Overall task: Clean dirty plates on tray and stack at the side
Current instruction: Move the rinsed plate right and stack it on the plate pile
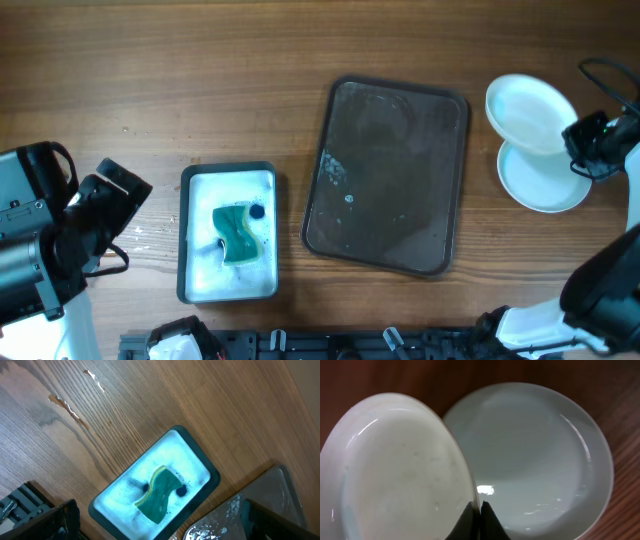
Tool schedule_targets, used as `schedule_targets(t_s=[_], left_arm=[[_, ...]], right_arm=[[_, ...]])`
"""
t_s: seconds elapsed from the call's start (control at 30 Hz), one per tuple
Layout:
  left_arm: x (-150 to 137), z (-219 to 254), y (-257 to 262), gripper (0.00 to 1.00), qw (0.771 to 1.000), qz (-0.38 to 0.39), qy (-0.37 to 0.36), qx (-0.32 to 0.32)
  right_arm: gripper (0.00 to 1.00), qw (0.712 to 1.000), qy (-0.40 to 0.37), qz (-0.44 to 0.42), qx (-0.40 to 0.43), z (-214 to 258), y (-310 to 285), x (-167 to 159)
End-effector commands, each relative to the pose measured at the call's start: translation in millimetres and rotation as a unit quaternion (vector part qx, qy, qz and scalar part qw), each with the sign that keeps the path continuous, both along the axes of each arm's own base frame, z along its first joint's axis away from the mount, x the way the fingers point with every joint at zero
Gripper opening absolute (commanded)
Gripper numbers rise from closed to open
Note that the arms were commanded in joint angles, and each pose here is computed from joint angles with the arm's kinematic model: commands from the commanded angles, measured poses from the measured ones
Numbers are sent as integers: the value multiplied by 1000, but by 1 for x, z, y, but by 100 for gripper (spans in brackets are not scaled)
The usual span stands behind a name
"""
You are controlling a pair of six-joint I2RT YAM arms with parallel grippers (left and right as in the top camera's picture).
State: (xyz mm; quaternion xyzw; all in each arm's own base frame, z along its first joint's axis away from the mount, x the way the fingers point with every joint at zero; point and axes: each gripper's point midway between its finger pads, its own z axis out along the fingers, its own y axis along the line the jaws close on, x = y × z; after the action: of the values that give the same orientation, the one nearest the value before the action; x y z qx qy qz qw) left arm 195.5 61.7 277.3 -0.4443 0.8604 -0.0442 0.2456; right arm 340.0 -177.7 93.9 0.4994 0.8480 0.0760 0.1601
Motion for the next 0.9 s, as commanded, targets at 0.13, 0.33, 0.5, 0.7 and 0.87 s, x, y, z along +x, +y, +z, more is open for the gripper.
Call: schedule_targets(t_s=[0.13,0.33,0.5,0.7,0.87], left_arm=[[0,6,2,100,1000,-6,-8,8],[0,6,2,100,1000,-6,-8,8],[0,6,2,100,1000,-6,-8,8],[0,6,2,100,1000,-6,-8,8],[0,6,2,100,1000,-6,-8,8]], right_arm=[[4,977,150,-116,-101,-20,-48,-64],[72,985,151,-46,-71,-23,-45,-70],[69,993,108,28,-33,-13,-20,-56],[59,988,-46,147,-11,58,49,-15],[59,920,-217,323,-45,159,156,-8]])
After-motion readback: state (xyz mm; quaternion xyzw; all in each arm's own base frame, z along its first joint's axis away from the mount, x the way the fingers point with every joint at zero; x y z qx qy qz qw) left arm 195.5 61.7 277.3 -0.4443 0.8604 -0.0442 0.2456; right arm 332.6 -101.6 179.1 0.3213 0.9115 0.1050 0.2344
